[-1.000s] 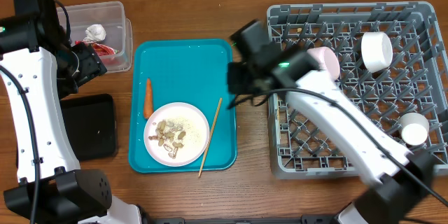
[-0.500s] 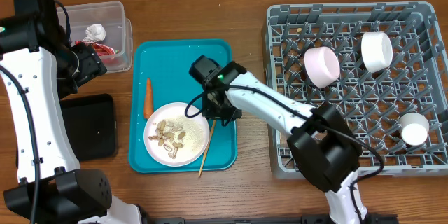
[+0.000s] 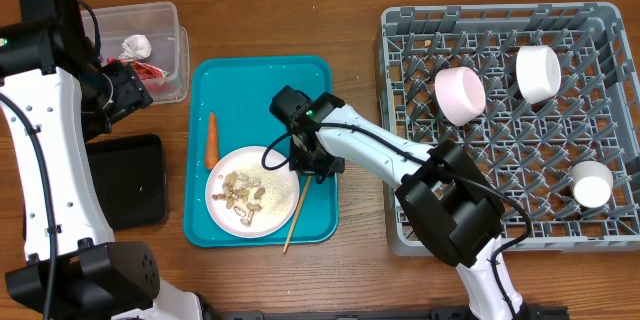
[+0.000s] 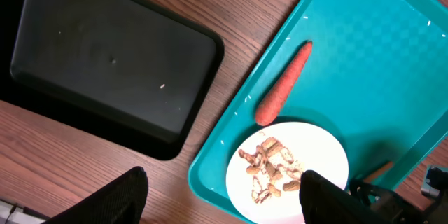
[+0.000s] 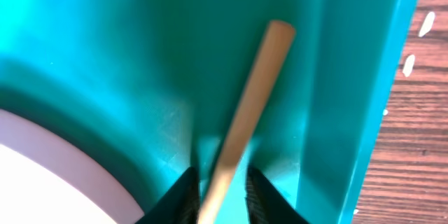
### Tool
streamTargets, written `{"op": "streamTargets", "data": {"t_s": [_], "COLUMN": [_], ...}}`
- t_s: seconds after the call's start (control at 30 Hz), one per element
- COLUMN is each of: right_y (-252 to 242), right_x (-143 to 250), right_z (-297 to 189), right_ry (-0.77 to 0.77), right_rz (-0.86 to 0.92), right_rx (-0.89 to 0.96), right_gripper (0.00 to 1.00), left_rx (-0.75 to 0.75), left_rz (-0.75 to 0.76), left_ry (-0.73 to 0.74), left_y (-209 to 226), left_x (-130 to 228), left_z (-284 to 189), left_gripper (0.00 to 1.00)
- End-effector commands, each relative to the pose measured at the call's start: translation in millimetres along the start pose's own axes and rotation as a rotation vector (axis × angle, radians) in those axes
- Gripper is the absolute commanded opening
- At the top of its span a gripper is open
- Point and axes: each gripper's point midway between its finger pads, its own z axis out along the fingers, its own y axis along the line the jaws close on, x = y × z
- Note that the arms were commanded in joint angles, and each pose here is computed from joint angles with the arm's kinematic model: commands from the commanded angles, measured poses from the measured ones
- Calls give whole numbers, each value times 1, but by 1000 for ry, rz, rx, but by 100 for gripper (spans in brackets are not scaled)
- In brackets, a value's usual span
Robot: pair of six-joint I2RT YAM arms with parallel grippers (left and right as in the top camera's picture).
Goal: Sort waste into correct bins and load items into the dishwasher
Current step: 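Grasp the second chopstick and place it in the rack with the right gripper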
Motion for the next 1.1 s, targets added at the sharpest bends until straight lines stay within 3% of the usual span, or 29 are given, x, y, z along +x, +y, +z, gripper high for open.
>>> {"op": "streamTargets", "data": {"t_s": [0.0,0.17,0.33,0.53,0.67,0.83,1.07], "right_y": [-6,-8,-11,-24,-56,-112,-167], "right_x": [5,4,1,-25,-43,-54,-60], "right_z": [18,17,10,-60,-144,-201,-197], "right_ry": [28,28,29,-46,-177,-294,-232], "right_rz": [3,9,10,-56,-116,-47,-18], "right_rx": [40,40,47,31,45,100,153], "right_gripper": [19,8,4,4,4,4,4], "left_rx": [12,12,11,11,11,12,15], "left_rz": [4,4,6,15,15,15,12], "left_ry": [-17,-16,-16,-16,-16,-17,-14], "left_y": [-2,-2,-2,-2,-2,-2,-3], "left_x": [-2,-1,-1,-1,-1,-1,-1], "left_z": [-6,-6,-6,-6,-6,-6,-6], "left_gripper": [72,72,72,72,72,72,72]}}
